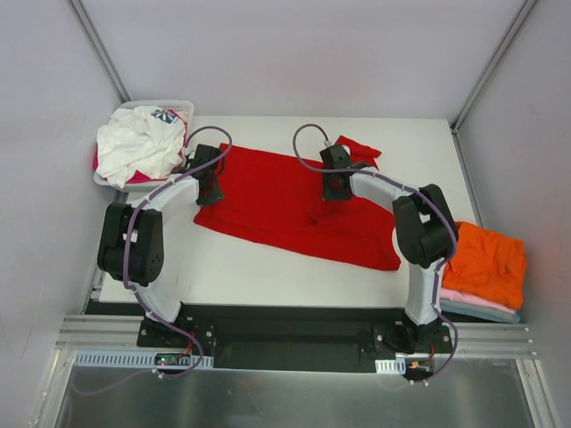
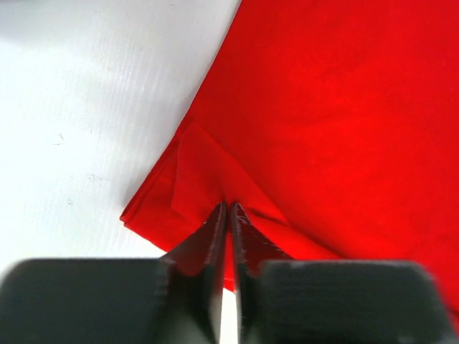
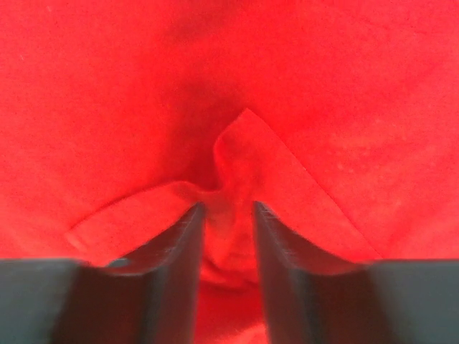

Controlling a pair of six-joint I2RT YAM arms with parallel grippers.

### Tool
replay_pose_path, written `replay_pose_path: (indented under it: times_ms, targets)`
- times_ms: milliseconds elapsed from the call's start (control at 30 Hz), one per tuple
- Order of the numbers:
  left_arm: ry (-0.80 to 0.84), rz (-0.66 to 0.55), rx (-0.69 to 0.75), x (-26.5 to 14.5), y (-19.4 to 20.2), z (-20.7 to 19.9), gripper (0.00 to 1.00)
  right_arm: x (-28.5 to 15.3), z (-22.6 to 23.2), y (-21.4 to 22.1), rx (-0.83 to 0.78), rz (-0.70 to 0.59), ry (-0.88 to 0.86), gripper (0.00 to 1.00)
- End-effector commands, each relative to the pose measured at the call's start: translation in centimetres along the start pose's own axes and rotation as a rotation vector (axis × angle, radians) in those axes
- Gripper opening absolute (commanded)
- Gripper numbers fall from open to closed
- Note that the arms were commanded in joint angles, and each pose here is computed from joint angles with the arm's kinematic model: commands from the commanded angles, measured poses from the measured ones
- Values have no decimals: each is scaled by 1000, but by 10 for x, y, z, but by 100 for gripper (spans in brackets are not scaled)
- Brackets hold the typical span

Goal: Fold and stack the t-shirts
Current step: Fold the flattened tshirt in 1/3 of the way

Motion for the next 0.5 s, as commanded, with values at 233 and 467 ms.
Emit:
replay_pose_path:
  times_ms: [233,467]
  targets:
    - [-1,-64,3,-15,-22,2,0,-23,-34,-34,110,-103,62,1]
    - [20,-92,17,-19,-38,-7,0,-47,-72,-32,199,-153,161,1]
Point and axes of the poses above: each gripper's point midway between its finger pads, its own x axis out along the fingers, its own z axis along the line the jaws close on, y = z × x, the point moved 5 cm from there along -x, back along the fingers, and after that the axes turned 5 degrees about -x, right-handed, at the moved point
